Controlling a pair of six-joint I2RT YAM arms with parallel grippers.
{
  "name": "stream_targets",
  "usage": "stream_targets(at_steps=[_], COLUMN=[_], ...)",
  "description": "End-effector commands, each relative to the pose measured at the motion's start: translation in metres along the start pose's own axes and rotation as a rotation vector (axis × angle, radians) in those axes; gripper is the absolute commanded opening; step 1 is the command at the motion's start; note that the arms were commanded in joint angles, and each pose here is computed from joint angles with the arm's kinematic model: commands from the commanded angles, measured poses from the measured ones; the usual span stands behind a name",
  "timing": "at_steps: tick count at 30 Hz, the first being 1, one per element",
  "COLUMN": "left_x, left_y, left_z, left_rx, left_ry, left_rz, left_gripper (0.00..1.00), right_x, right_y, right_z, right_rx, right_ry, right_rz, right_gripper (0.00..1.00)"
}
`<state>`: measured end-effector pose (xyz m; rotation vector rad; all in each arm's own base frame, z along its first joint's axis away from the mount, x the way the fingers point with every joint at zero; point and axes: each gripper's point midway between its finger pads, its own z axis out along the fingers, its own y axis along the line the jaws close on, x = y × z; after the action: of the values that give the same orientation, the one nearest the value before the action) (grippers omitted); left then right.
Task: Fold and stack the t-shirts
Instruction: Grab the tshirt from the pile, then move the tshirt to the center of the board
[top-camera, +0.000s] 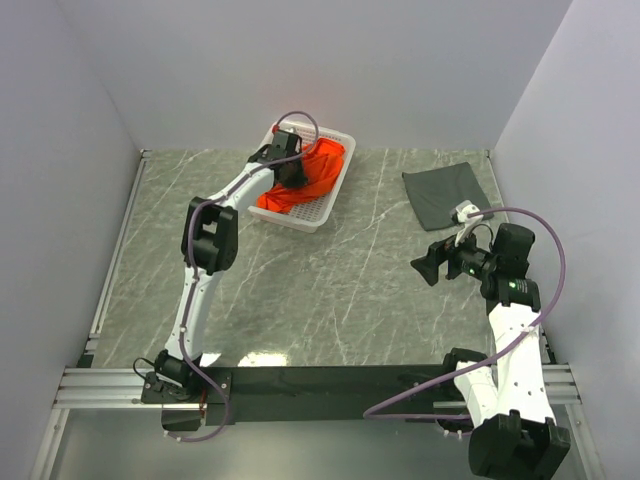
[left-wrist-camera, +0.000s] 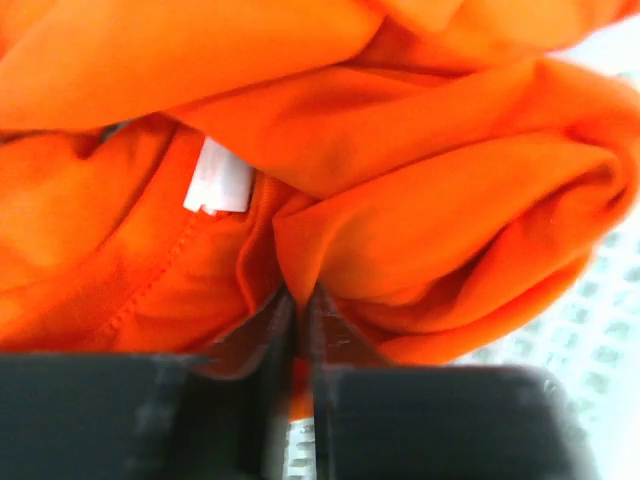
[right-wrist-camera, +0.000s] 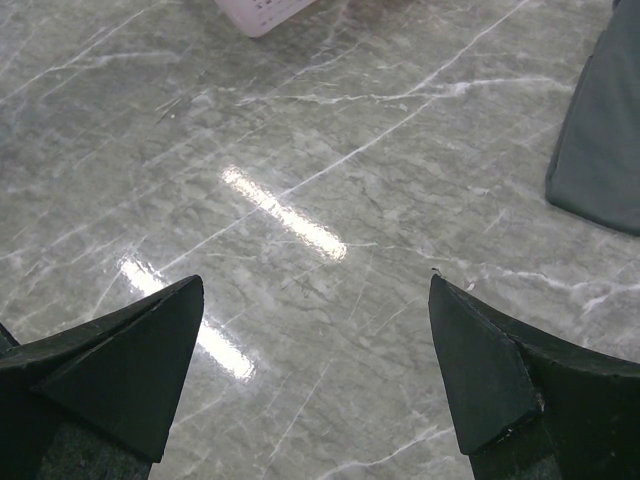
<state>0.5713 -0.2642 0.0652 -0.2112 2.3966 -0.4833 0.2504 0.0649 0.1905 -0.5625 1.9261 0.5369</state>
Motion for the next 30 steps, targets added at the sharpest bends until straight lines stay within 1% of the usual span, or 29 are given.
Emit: stream_targets(at_steps=[1,2,4,5,8,9,11,12,14,16,17,18,20,21,22,24,25,28,30], left_x=[-0.054,-0.077,-0.098,-0.117,-0.139,-0.147,-0.151,-0.151,-0.150,-0.147,-0.147,-0.145,-0.142,-0.136,-0.138,-0.135,-0.135,-0.135,-0.134], left_y=[-0.049,-0.064,-0.083,-0.102,-0.129,-0.145,-0.164,-0.177,-0.195,-0.217,-0.223,-0.236,-0.249,-0.259,-0.264,-0.270,-0.271,-0.269,-0.268], left_z=[-0.048,-0.081,-0.115,-0.156,-0.223,-0.264,-0.306,-0.338,-0.375,-0.422,-0.438,-0.469,-0.500,-0.518,-0.541,-0.561,-0.576,-0.588,-0.584], left_rx=[0.148,0.187,0.241,0.293,0.376,0.428,0.494,0.544,0.624,0.722,0.754,0.825,0.902,0.967,1.012,1.072,1.102,1.115,1.106], left_ry=[-0.157,-0.226,-0.319,-0.400,-0.514,-0.570,-0.622,-0.653,-0.684,-0.729,-0.747,-0.779,-0.804,-0.799,-0.827,-0.824,-0.841,-0.860,-0.849], left_rz=[0.050,0.062,0.104,0.136,0.181,0.205,0.226,0.234,0.247,0.255,0.259,0.264,0.274,0.283,0.287,0.287,0.287,0.276,0.272], left_gripper=[0.05,0.00,0.00,0.00,0.00,0.00,0.00,0.00,0.00,0.00,0.00,0.00,0.00,0.00,0.00,0.00,0.00,0.00,0.00], right_x=[-0.012,-0.013,-0.012,-0.012,-0.012,-0.013,-0.013,-0.012,-0.012,-0.013,-0.012,-0.012,-0.011,-0.011,-0.011,-0.011,-0.010,-0.010,-0.010], right_y=[-0.006,-0.006,-0.006,-0.006,-0.007,-0.007,-0.007,-0.007,-0.008,-0.008,-0.009,-0.010,-0.010,-0.011,-0.011,-0.013,-0.013,-0.013,-0.014], right_z=[-0.004,-0.005,-0.005,-0.006,-0.006,-0.006,-0.006,-0.006,-0.006,-0.006,-0.006,-0.006,-0.006,-0.006,-0.006,-0.007,-0.006,-0.006,-0.006], right_rx=[0.025,0.024,0.025,0.026,0.029,0.028,0.028,0.028,0.033,0.034,0.037,0.040,0.044,0.045,0.047,0.052,0.052,0.053,0.059], right_ry=[-0.029,-0.032,-0.032,-0.034,-0.033,-0.036,-0.036,-0.034,-0.035,-0.035,-0.033,-0.033,-0.031,-0.030,-0.031,-0.030,-0.028,-0.026,-0.025], right_rz=[-0.037,-0.037,-0.035,-0.032,-0.031,-0.032,-0.035,-0.029,-0.031,-0.034,-0.033,-0.033,-0.032,-0.032,-0.031,-0.032,-0.030,-0.029,-0.031], right_gripper=[0.99,0.99,0.99,0.99,0.99,0.99,0.99,0.99,0.99,0.99,0.99,0.99,0.99,0.99,0.99,0.99,0.99,0.99,0.99])
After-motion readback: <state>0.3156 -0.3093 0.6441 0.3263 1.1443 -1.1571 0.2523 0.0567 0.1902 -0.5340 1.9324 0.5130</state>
